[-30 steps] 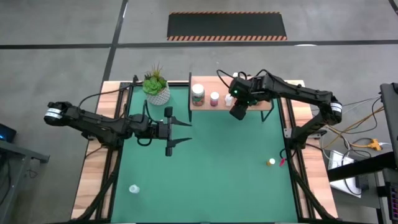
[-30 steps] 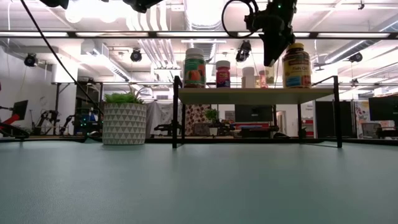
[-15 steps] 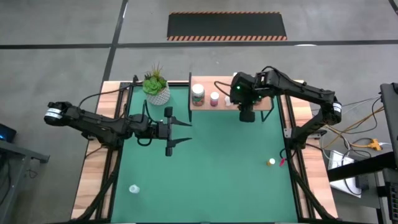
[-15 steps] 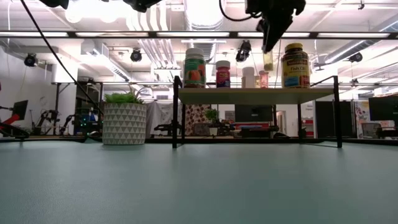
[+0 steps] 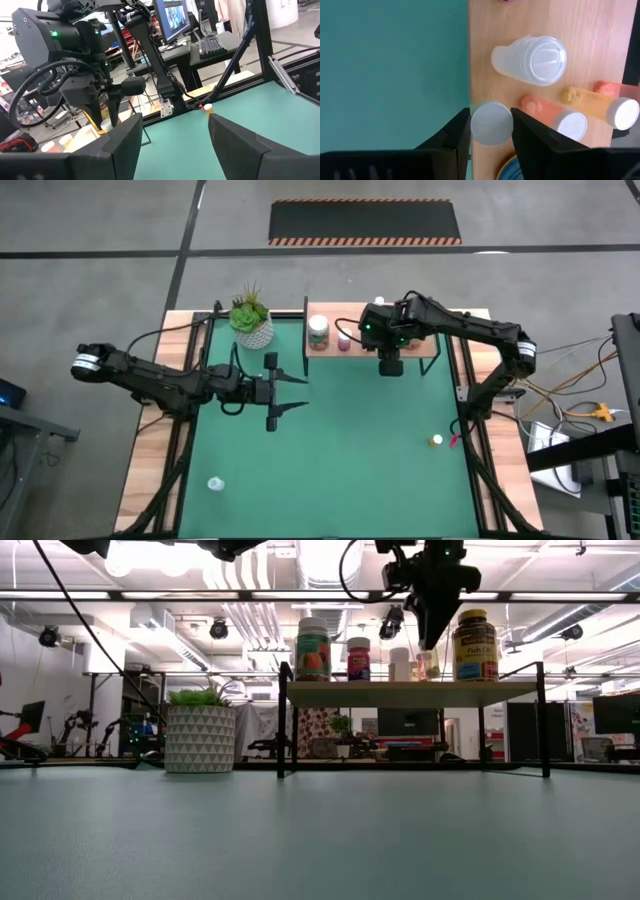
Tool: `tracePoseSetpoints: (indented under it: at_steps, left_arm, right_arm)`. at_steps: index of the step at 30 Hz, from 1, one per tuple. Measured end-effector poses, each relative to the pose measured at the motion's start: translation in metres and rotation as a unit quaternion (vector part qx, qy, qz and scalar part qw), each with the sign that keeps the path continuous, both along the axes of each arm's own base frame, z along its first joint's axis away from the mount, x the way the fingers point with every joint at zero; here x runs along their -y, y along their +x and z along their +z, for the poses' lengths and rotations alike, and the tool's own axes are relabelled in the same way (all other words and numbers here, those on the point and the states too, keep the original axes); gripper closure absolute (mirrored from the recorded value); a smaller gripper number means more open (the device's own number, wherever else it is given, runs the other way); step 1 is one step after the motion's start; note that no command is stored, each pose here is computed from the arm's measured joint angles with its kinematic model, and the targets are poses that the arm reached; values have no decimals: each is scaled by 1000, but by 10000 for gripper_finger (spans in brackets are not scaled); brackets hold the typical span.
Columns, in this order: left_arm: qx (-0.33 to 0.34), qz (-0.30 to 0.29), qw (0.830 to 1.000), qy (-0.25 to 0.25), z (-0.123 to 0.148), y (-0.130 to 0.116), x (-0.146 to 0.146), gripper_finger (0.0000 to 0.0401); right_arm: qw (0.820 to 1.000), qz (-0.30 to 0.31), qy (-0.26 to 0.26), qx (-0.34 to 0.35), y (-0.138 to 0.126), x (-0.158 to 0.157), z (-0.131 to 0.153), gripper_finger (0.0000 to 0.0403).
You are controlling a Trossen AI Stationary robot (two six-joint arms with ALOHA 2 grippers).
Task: Pick and place medicine bottles onto shelf by color
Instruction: Put the small yellow medicine bottle on the shelf
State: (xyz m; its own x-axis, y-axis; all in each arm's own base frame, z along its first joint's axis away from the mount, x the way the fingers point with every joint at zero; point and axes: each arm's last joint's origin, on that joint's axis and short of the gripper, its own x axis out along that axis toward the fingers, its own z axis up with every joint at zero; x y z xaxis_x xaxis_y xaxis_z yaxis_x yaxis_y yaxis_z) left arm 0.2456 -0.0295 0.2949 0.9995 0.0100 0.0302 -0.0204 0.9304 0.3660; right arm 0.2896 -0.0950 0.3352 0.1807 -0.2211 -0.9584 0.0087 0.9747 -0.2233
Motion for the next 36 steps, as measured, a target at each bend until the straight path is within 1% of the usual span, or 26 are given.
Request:
tracePoseSetpoints:
  at_steps: [6, 10, 15, 18, 20, 27, 29, 31, 33, 36]
  left_arm:
    - [0, 0, 1000, 0, 0, 0, 0, 191]
    - [0, 0, 1000, 0, 0, 0, 0, 191]
    - [0, 0, 1000, 0, 0, 0, 0, 191]
    - [0, 0, 1000, 0, 0, 0, 0, 191]
    - [0, 0, 1000, 0, 0, 0, 0, 191]
    - [2, 0, 1000, 0, 0, 0, 0, 191]
    - [2, 0, 1000, 0, 0, 0, 0, 191]
    - [2, 0, 1000, 0, 0, 0, 0, 191]
    - [2, 0, 1000, 0, 0, 0, 0, 191]
    - [2, 0, 1000, 0, 0, 0, 0, 191]
  right_arm:
    - [1000, -2, -1, -1, 0, 0, -1, 279]
    - [999, -26, -36, -12, -1, 2, 0, 261]
    - [999, -29, -35, -15, -2, 2, 0, 240]
    - [999, -31, -34, -19, -4, 1, 1, 237]
    - [999, -31, -33, -21, -6, 1, 4, 237]
    - [999, -32, -41, 6, -8, 0, 25, 237]
    - [998, -33, -43, 14, -8, 0, 30, 242]
    - [999, -26, -45, 15, -9, 0, 32, 259]
    - [999, -18, -45, 10, -9, 0, 31, 288]
    - [999, -9, -41, 3, -6, 0, 28, 341]
